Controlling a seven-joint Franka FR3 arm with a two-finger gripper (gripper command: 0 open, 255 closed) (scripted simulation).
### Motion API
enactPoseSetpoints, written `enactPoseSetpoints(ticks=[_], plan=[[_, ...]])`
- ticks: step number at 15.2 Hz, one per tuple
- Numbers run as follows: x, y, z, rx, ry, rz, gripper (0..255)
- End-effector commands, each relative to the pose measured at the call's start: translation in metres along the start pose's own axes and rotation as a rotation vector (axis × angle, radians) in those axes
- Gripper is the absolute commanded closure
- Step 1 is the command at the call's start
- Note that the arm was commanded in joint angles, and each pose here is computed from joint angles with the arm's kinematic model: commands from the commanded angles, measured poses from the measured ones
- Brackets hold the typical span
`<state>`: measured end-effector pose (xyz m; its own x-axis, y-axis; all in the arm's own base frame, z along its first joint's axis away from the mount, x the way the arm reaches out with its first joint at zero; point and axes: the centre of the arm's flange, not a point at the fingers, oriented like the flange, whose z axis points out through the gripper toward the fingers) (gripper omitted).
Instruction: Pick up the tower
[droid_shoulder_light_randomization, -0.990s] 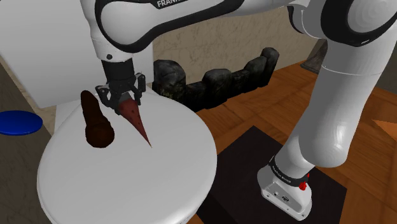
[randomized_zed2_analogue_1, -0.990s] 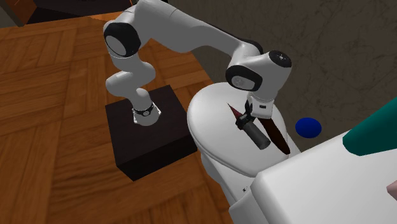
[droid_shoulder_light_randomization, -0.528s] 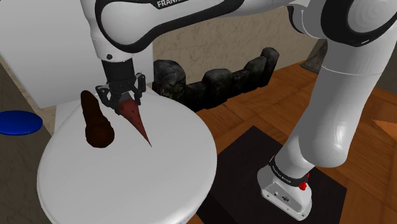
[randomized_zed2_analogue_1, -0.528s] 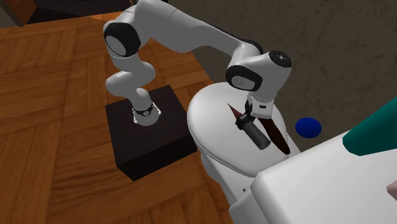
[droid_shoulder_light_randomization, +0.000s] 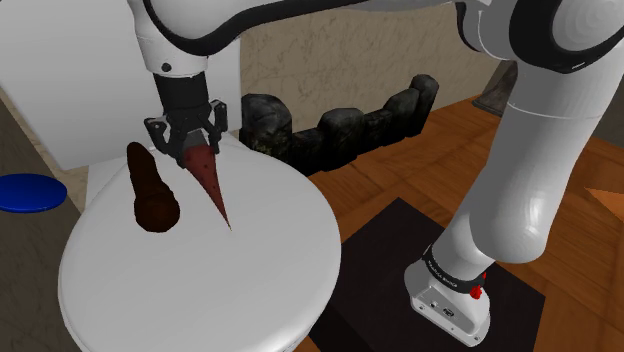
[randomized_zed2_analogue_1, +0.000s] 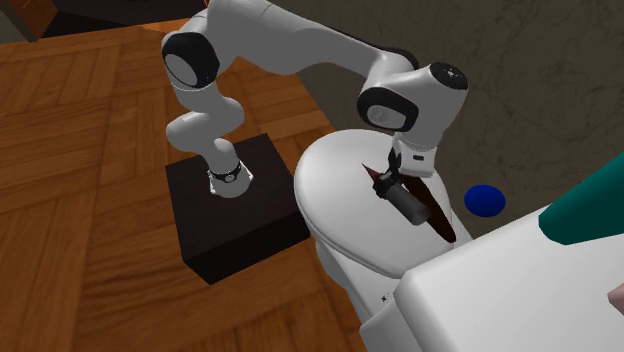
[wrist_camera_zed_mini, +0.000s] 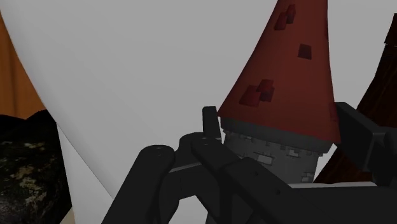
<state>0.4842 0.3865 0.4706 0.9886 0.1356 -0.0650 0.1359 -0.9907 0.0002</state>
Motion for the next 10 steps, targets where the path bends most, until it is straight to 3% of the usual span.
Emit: enactPoseSetpoints(ticks=[1, 10], plan=[[-0.001, 0.001, -0.011, 0.000, 0.000, 0.000, 255], [-0.004, 0.001, -0.048, 0.000, 0.000, 0.000, 255]])
